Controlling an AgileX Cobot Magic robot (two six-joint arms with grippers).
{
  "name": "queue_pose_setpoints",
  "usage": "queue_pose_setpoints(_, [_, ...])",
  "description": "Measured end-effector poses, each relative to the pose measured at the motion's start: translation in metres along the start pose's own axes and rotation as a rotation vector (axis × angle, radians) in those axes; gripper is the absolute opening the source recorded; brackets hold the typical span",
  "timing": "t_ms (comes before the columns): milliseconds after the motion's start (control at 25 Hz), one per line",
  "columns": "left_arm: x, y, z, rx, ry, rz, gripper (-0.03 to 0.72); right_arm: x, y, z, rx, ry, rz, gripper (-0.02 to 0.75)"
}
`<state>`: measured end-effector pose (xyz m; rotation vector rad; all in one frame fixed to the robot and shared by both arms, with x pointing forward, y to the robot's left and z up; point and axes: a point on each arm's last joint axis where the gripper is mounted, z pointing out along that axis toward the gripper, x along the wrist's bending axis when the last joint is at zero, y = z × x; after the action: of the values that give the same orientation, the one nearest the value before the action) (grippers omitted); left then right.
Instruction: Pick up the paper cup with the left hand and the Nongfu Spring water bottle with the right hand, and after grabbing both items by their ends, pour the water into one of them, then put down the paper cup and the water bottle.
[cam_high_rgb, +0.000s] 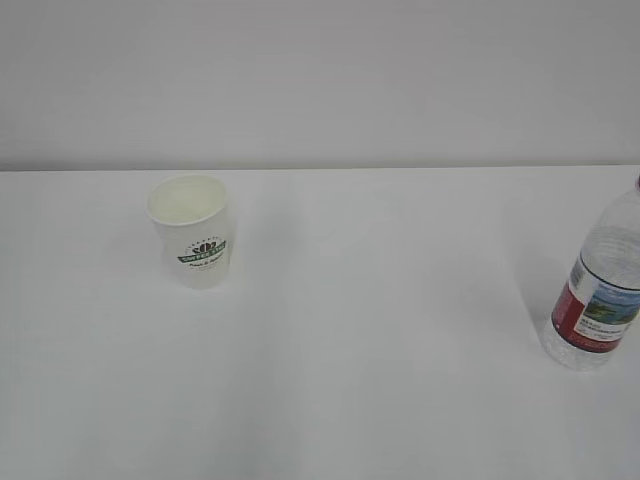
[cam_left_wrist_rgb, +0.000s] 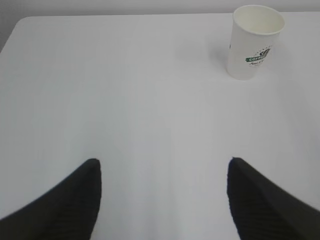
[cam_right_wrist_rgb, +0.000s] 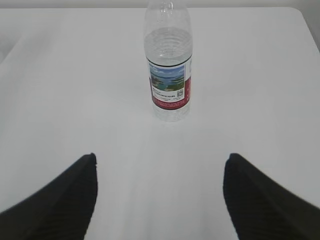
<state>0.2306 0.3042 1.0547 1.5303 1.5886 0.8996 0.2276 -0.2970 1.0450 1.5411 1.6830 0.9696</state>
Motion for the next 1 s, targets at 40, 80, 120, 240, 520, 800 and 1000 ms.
queue_pose_setpoints(40, [0.0,0.0,0.0,0.0,0.0,0.0,0.568,0.0,0.0,0.0,0.0,0.0,0.0,0.591])
queue_pose_setpoints(80, [0.0,0.0,0.0,-0.002,0.0,0.0,0.568,0.0,0.0,0.0,0.0,0.0,0.0,0.591])
queue_pose_setpoints(120, [0.0,0.0,0.0,-0.002,0.0,0.0,0.568,0.0,0.0,0.0,0.0,0.0,0.0,0.591])
queue_pose_setpoints(240, [0.0,0.001,0.0,-0.008,-0.001,0.0,0.568,0.0,0.001,0.0,-0.012,0.0,0.0,0.591])
queue_pose_setpoints(520, [0.0,0.001,0.0,-0.005,0.0,0.0,0.566,0.0,0.01,-0.007,-0.09,0.0,-0.005,0.59])
queue_pose_setpoints(800, [-0.002,0.024,-0.001,-0.075,-0.006,0.001,0.566,0.001,0.012,-0.007,-0.104,0.005,-0.006,0.591])
queue_pose_setpoints(1000, [-0.003,0.042,0.011,-0.087,-0.007,0.004,0.566,0.002,0.021,-0.002,-0.123,0.02,0.004,0.59])
